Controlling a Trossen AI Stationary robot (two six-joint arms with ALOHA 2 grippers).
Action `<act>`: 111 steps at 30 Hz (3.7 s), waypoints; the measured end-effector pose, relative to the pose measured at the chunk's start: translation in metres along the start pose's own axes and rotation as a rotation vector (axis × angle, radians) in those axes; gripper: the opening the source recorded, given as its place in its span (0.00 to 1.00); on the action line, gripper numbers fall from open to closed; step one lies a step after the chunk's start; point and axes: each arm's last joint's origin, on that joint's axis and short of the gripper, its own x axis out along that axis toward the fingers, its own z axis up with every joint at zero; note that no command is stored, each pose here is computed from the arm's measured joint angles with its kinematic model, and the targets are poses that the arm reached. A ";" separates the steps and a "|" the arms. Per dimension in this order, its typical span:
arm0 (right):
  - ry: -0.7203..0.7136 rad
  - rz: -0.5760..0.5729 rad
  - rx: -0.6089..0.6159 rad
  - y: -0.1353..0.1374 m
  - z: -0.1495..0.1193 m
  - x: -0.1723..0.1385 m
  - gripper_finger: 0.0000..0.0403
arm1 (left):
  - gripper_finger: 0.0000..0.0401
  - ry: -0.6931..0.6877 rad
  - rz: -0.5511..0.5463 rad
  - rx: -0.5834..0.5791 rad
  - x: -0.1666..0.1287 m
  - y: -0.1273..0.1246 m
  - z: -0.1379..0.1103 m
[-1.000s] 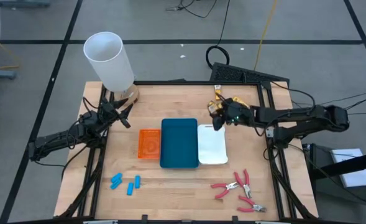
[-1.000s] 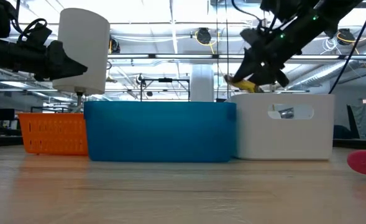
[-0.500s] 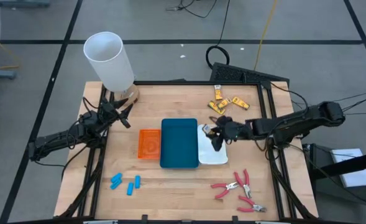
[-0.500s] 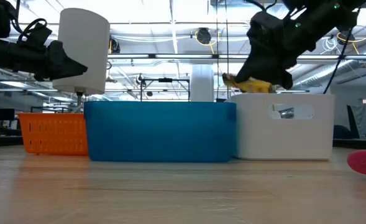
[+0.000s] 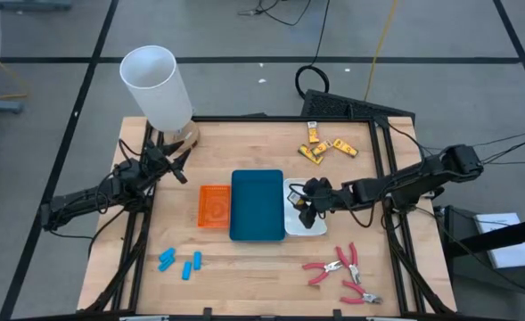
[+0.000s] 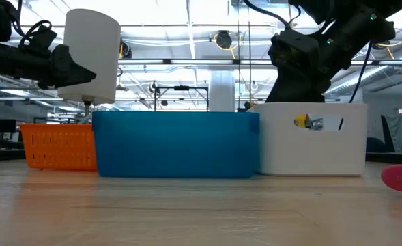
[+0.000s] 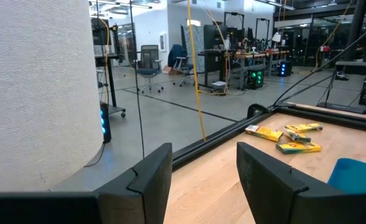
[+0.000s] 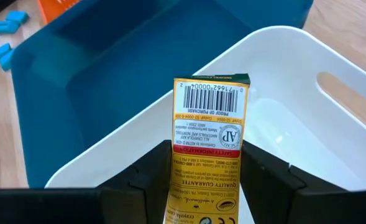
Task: Pick & Place School Supplies
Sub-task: Put the yellow crayon box into the white bin
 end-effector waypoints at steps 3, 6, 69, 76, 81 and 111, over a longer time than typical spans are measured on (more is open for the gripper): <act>0.000 -0.001 -0.001 0.000 0.000 0.000 0.41 | 0.45 0.000 0.000 0.000 0.000 0.000 0.000; 0.001 -0.002 -0.017 0.000 0.000 0.000 0.41 | 0.45 0.000 0.000 0.000 0.000 0.000 0.000; -0.162 -0.592 -0.190 -0.100 0.062 -0.045 0.64 | 0.45 0.002 0.000 0.001 0.000 0.000 0.000; 0.111 -0.730 0.074 -0.174 0.056 -0.060 0.64 | 0.45 0.002 0.000 0.001 0.000 0.000 0.000; 0.215 -0.656 0.200 -0.206 0.052 -0.063 0.64 | 0.45 0.002 0.000 0.001 0.000 0.000 0.000; 0.419 -0.614 0.231 -0.254 0.038 -0.036 0.62 | 0.45 0.002 0.000 0.001 0.000 0.000 0.000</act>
